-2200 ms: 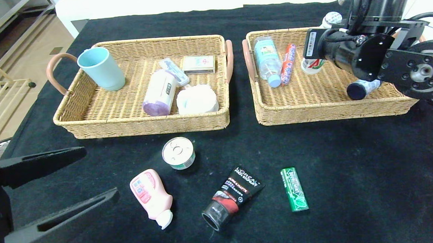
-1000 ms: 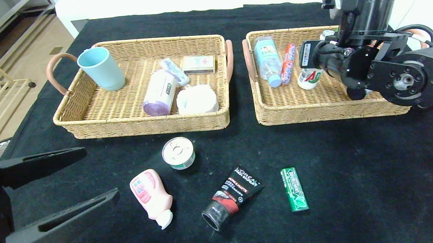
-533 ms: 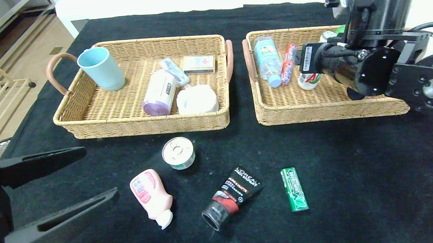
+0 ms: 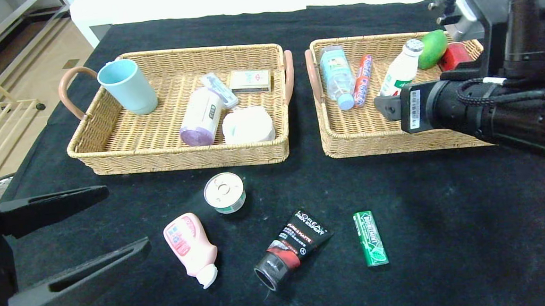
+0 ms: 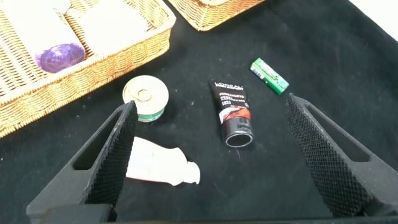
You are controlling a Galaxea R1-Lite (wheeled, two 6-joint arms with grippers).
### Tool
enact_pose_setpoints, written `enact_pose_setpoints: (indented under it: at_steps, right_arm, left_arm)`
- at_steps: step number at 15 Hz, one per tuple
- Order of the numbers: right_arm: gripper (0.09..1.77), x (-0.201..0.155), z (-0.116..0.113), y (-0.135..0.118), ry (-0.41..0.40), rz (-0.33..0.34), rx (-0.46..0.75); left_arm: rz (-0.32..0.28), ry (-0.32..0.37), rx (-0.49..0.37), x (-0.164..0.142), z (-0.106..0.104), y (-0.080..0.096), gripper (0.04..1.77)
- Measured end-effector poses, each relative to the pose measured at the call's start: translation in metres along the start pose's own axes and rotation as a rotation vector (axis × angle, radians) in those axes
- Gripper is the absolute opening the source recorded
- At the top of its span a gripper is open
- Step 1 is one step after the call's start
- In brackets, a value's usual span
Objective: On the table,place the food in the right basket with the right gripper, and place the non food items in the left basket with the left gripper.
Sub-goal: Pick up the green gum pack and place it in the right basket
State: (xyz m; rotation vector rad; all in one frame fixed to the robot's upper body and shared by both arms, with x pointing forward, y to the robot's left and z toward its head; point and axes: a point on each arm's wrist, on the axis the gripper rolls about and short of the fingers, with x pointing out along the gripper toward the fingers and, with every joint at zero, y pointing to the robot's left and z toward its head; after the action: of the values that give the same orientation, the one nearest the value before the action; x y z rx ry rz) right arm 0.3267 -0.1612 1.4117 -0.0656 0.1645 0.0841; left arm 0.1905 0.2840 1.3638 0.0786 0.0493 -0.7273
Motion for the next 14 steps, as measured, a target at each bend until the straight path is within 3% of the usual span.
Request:
enact_pose_setpoints:
  at_steps: [9, 14]
  right_arm:
    - [1.69, -0.044, -0.051, 0.028, 0.274, 0.117, -0.06]
    - [1.7, -0.041, -0.075, 0.057, 0.352, 0.153, -0.053]
  left_arm:
    - [0.016, 0.013, -0.003, 0.002, -0.002, 0.003, 1.72]
    - [0.02, 0.014, 0.006, 0.002, -0.002, 0.003, 1.72]
